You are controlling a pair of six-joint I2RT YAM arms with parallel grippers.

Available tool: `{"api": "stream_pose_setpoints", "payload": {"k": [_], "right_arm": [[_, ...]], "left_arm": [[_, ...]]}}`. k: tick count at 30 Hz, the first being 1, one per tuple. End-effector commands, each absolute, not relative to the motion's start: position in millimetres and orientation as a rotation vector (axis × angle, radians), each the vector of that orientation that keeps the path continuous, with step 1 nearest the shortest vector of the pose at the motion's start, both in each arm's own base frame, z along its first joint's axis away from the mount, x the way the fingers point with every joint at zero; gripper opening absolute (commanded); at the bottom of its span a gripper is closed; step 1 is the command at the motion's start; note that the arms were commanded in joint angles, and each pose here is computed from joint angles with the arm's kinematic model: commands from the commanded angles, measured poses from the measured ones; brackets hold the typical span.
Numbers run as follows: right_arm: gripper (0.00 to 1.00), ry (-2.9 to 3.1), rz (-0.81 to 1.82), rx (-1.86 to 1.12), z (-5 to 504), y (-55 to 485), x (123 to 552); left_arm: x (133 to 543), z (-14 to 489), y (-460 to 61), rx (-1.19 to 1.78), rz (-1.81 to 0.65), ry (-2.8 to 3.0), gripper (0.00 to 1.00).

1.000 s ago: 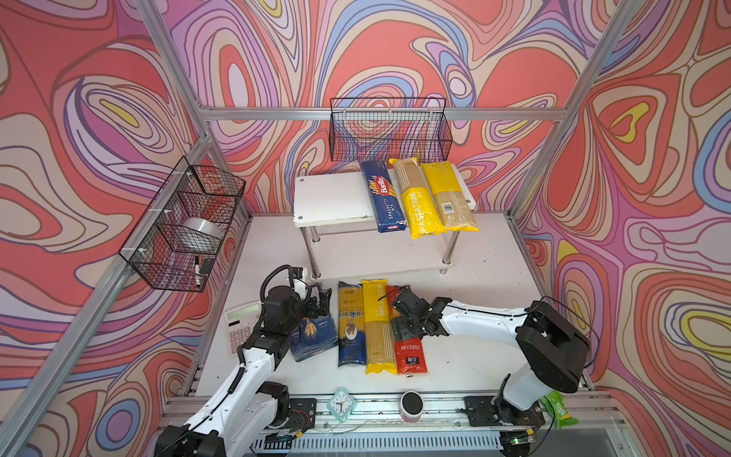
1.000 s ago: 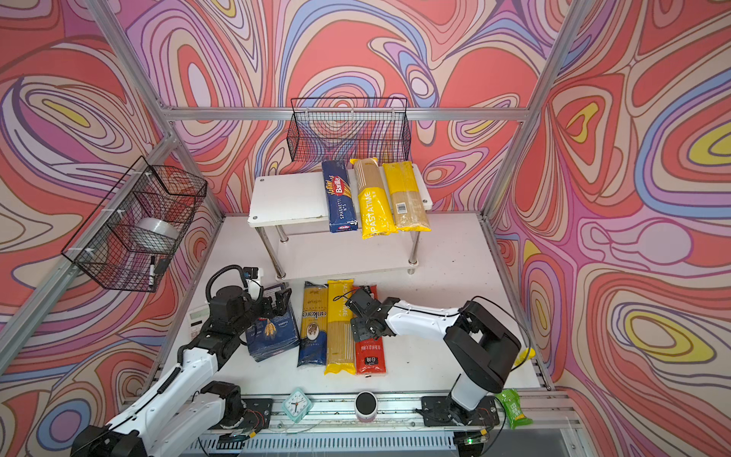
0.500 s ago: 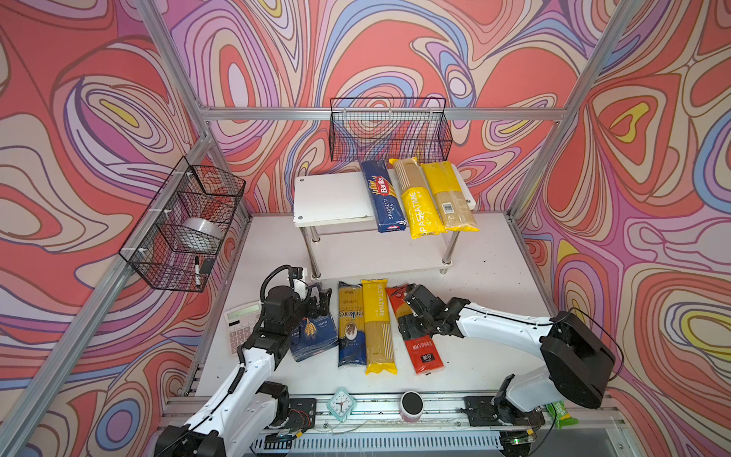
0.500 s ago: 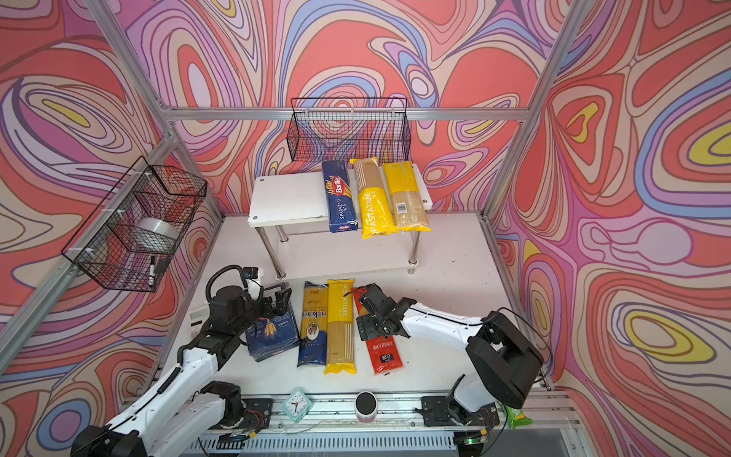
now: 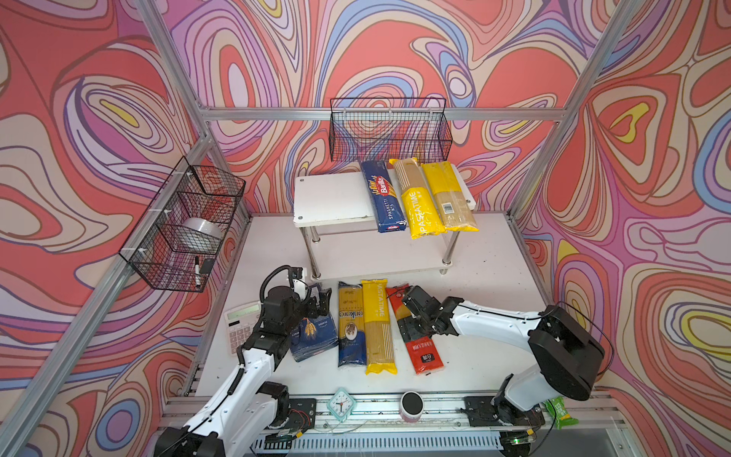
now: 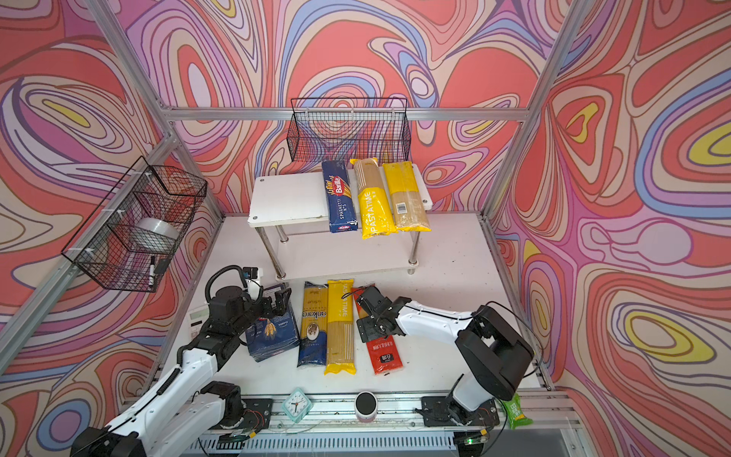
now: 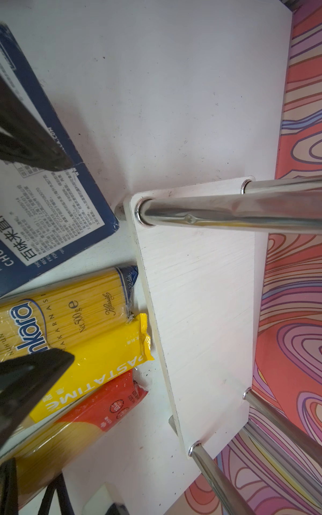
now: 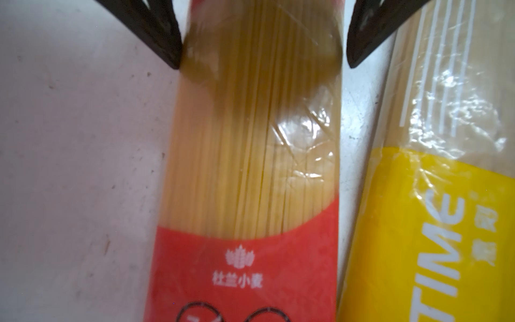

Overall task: Arrange pasta packages on shelves
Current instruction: Rotate the pasta bag at the center of the table, then pick up the pasta bag from the center of the table.

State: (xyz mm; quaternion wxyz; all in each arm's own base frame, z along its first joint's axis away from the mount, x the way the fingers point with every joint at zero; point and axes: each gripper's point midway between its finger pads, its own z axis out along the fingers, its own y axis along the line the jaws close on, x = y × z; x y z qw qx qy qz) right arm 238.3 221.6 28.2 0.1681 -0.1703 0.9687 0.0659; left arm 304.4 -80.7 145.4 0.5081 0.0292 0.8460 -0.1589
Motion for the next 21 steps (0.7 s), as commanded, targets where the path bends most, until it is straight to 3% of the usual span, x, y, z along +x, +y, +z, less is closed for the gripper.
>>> {"api": "stream_pose_setpoints", "payload": {"k": [1,10,18,21], "right_arm": [[0.94,2.767,0.175,-0.463,22,219,237],[0.91,2.791,0.134,-0.401,5,210,233],[0.79,2.783,0.069,-0.352,1,198,234],[0.69,2.769,0.100,-0.340,2,202,237]], "left_arm": [[303,145,-83,0.087,-0.385,2.042,1.00],[302,145,-83,0.091,-0.387,2.038,1.00],[303,144,-83,0.089,-0.385,2.044,1.00],[304,145,-83,0.089,-0.385,2.043,1.00]]}}
